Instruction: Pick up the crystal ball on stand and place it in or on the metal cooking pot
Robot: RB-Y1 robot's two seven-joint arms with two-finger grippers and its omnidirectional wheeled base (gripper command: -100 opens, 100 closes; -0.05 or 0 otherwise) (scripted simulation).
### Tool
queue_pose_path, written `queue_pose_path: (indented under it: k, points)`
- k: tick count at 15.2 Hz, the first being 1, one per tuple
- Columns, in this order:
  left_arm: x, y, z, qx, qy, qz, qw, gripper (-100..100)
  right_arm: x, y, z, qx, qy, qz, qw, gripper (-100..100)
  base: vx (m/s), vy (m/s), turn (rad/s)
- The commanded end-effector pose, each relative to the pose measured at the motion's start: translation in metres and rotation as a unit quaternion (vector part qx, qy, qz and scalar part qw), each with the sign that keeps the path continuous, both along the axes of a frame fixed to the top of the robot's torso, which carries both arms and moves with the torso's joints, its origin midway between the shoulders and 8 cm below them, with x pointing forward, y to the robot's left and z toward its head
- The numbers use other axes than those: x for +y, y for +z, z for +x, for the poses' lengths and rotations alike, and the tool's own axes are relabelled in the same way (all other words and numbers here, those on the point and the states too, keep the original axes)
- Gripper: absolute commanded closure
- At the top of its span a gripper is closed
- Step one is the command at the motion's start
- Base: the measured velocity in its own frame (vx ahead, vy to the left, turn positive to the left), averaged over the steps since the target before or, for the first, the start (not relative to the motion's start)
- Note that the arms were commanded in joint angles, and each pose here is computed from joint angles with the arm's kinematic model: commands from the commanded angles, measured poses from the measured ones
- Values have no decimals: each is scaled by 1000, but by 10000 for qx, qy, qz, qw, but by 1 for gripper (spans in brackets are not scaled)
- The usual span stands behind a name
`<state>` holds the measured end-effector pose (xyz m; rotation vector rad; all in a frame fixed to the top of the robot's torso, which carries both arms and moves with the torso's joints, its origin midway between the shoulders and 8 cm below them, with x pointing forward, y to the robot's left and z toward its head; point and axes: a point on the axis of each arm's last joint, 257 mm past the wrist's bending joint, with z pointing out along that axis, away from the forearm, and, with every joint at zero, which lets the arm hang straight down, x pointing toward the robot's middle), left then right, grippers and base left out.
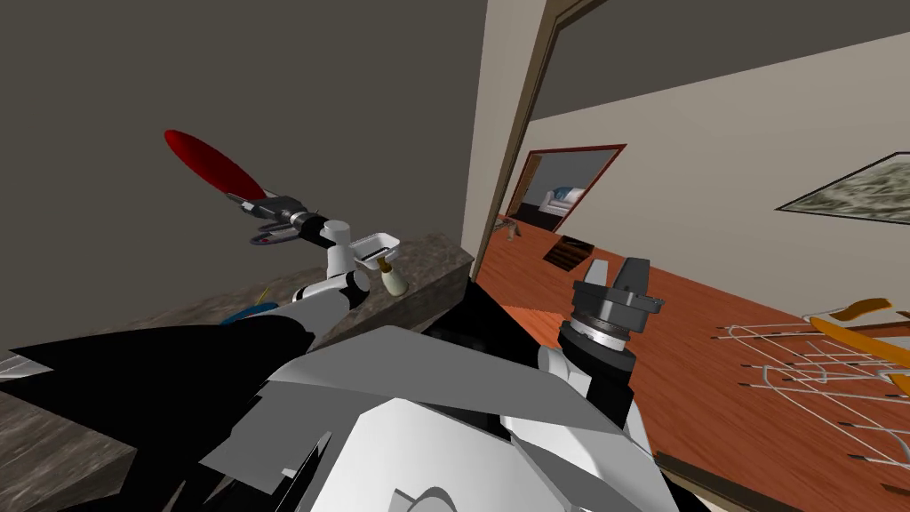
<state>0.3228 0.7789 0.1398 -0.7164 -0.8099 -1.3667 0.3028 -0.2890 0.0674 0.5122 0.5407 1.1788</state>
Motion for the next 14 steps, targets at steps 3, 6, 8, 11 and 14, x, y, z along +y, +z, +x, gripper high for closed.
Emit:
queue_pose_path:
  k: [3,6,8,11,14]
  points:
    - [17,15,-31,-229,454,-185,9985,100,0,0,0,0,0,0,10000,0,98,-62,-158]
    - [27,7,-45,-280,673,-399,9965,100,0,0,0,0,-1,0,10000,0,129,-71,-141]
    - [35,-10,-54,-263,841,-658,9939,100,0,0,0,0,-1,0,10000,0,141,-84,-132]
    - [44,-47,-61,-136,1011,-1085,9888,100,0,0,0,0,0,0,10000,0,169,-85,-160]
    - [48,-92,-62,77,1106,-1506,9824,100,0,0,0,0,-1,0,10000,0,154,-51,-74]
